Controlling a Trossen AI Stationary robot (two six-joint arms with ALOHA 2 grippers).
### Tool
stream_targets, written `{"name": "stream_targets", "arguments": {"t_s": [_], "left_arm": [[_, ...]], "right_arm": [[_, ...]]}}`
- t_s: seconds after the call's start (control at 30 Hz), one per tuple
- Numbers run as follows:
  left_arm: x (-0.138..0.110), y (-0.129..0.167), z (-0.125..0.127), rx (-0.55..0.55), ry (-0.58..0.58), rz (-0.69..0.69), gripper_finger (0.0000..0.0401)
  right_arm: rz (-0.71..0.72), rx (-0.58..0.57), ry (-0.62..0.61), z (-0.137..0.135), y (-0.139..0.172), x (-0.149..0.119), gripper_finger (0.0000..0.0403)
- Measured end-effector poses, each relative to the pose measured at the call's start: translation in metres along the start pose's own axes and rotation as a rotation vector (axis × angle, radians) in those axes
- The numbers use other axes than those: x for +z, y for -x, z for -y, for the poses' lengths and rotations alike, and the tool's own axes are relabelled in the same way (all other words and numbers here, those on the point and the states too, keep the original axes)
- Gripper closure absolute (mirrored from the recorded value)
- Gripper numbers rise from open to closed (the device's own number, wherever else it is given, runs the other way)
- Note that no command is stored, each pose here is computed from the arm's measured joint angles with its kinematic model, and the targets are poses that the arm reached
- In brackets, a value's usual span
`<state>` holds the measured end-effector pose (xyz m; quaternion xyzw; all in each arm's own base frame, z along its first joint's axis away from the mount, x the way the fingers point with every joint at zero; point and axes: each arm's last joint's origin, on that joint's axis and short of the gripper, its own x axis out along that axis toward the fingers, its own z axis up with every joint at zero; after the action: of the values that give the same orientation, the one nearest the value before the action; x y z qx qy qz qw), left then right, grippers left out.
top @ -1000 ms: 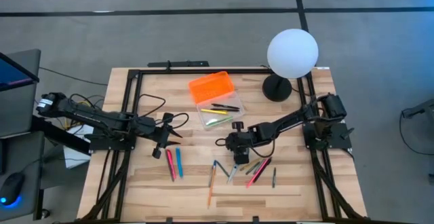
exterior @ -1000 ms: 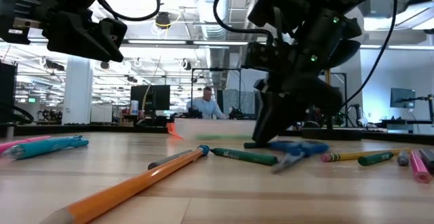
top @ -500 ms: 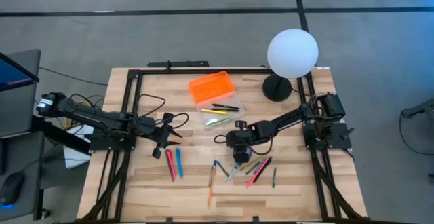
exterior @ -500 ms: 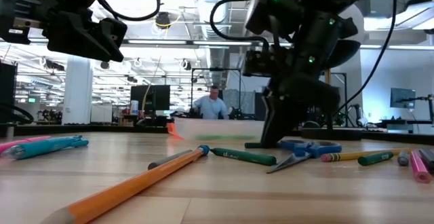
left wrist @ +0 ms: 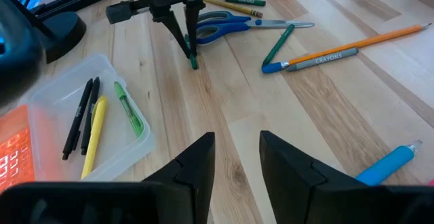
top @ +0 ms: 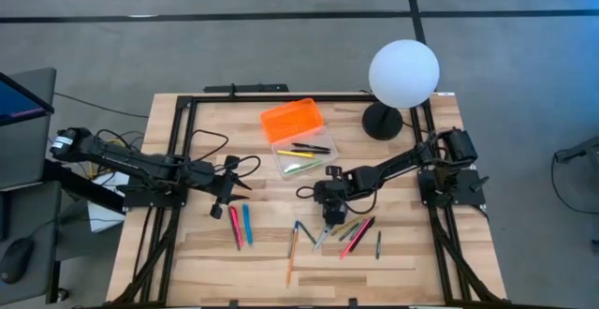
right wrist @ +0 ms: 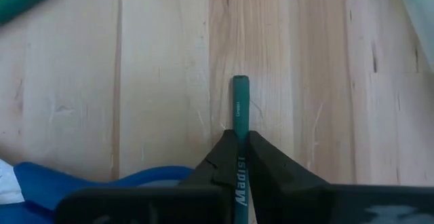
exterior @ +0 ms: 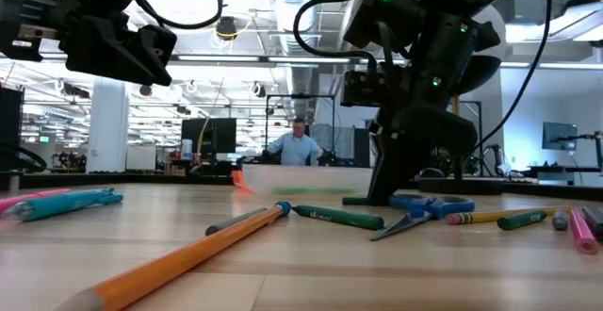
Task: Pick & place school supplies into a supply box
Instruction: Put the top green crayon into the supply box
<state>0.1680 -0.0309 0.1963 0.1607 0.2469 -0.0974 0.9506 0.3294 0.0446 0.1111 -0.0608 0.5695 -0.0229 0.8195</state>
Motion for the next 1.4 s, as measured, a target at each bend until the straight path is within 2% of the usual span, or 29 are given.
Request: {"name": "stream_targets", "arguments": {"t_s": [0.33, 0.63, 0.97, 1.2, 1.4], "left_arm": [[0.000, 0.000, 0.000, 0.000, 0.000, 0.000, 0.0289], [0.000, 0.000, 0.000, 0.000, -0.001, 0.000, 0.0289], [0.000, 0.000, 0.000, -0.001, 0.000, -0.001, 0.0289], [0.000, 0.000, 0.000, -0.001, 0.000, -0.001, 0.0289], [0.000, 0.000, 0.000, -0.001, 0.000, -0.001, 0.0289]], "right_arm": [[0.015, -0.002, 0.117, -0.004, 0.003, 0.006, 0.0400], [0.056, -0.073, 0.238, -0.016, 0.010, 0.019, 0.0402], [0.106, -0.105, 0.258, -0.016, 0.016, 0.031, 0.0402], [0.133, -0.186, 0.302, -0.013, 0.023, 0.042, 0.0402], [0.154, -0.351, 0.323, 0.005, 0.034, 0.060, 0.0402]]}}
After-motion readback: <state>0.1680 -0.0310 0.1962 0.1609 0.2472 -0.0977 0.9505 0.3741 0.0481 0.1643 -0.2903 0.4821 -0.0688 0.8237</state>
